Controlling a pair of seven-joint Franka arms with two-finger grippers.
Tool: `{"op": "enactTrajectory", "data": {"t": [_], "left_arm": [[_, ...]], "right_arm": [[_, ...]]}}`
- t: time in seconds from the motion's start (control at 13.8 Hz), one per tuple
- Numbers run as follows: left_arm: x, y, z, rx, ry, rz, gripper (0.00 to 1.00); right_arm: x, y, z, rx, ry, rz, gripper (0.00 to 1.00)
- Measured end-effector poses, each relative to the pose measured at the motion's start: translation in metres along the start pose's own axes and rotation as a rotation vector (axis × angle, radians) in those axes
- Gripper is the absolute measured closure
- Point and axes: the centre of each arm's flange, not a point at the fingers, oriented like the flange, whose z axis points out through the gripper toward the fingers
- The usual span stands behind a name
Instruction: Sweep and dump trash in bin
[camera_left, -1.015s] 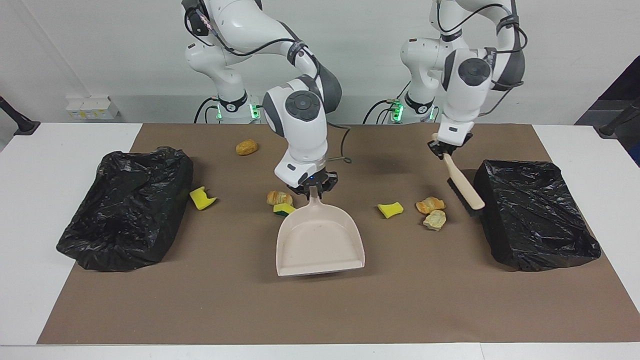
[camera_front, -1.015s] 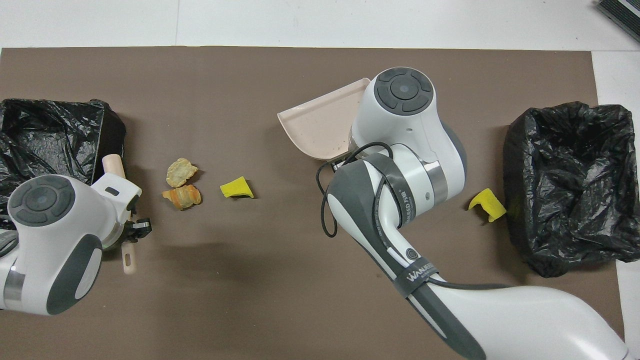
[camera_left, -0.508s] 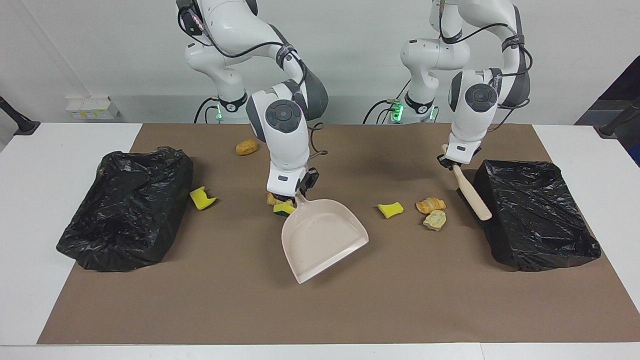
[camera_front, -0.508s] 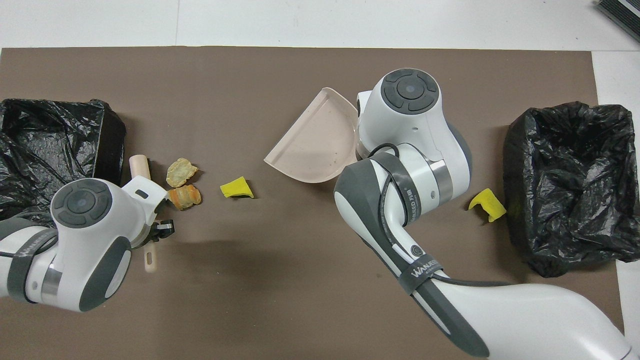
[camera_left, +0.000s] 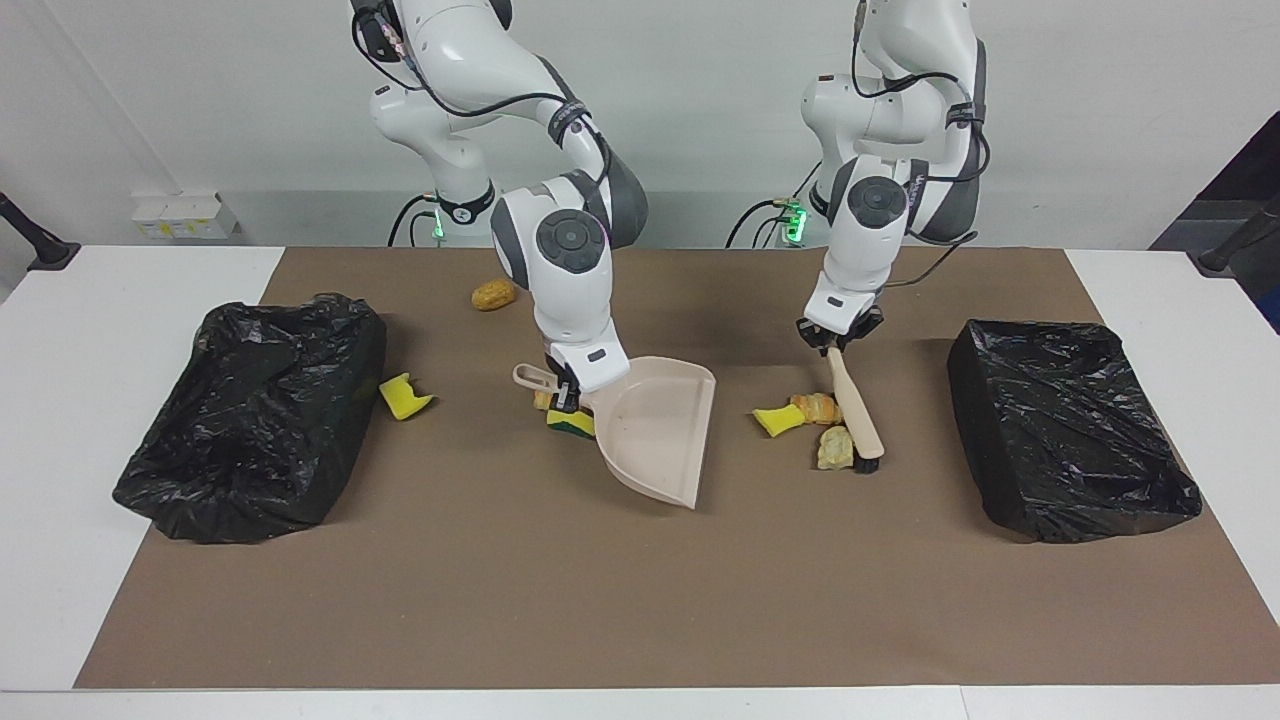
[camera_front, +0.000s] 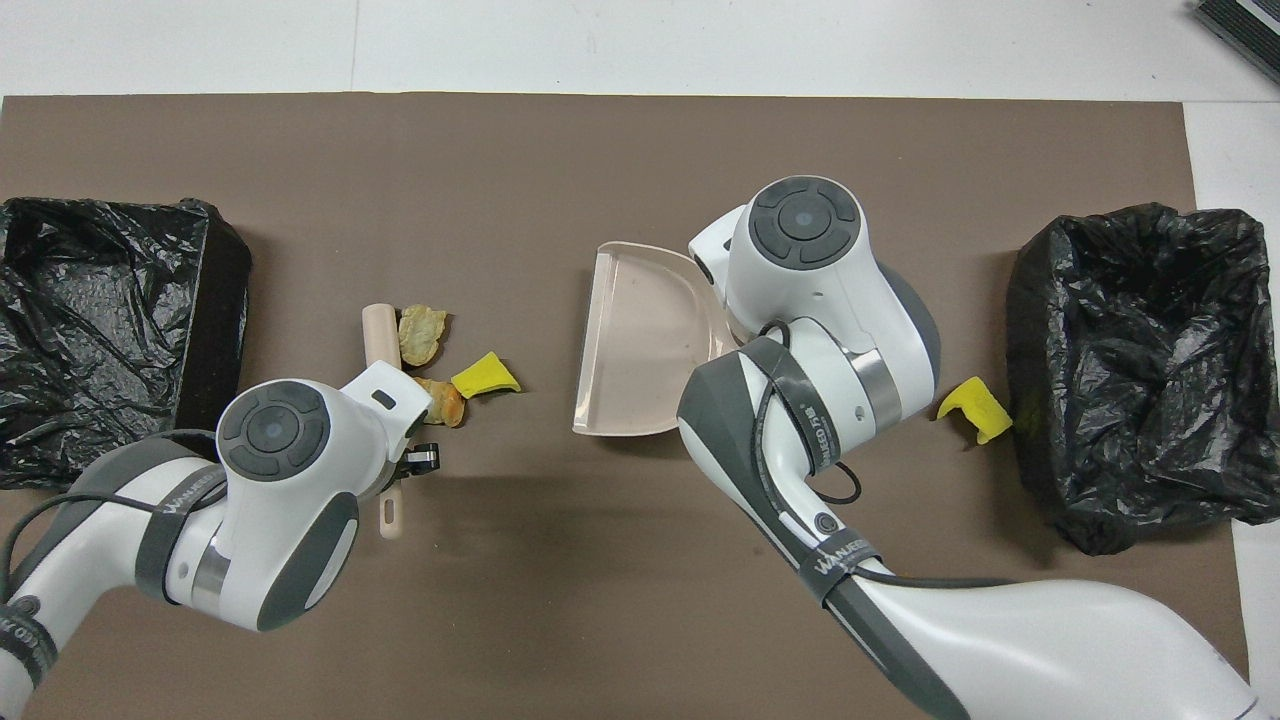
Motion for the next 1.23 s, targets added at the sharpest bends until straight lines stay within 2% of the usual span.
{"op": "enactTrajectory", "data": {"t": [0.36, 0.87, 1.23], "left_arm": [[-0.014, 0.03, -0.005, -0.06, -0.014, 0.014, 0.74], [-0.069, 0.119, -0.021, -0.193, -0.047, 0.104, 0.74], [-0.086, 0.168, -0.064, -0.315, -0.04, 0.084, 0.74]], "right_arm": [[0.028, -0.022, 0.021, -0.041, -0.064, -0.135, 0.69], [0.028, -0.022, 0.021, -0.044, -0.065, -0.137, 0.69], [0.028, -0.022, 0.022, -0.043, -0.067, -0.139, 0.69]]}}
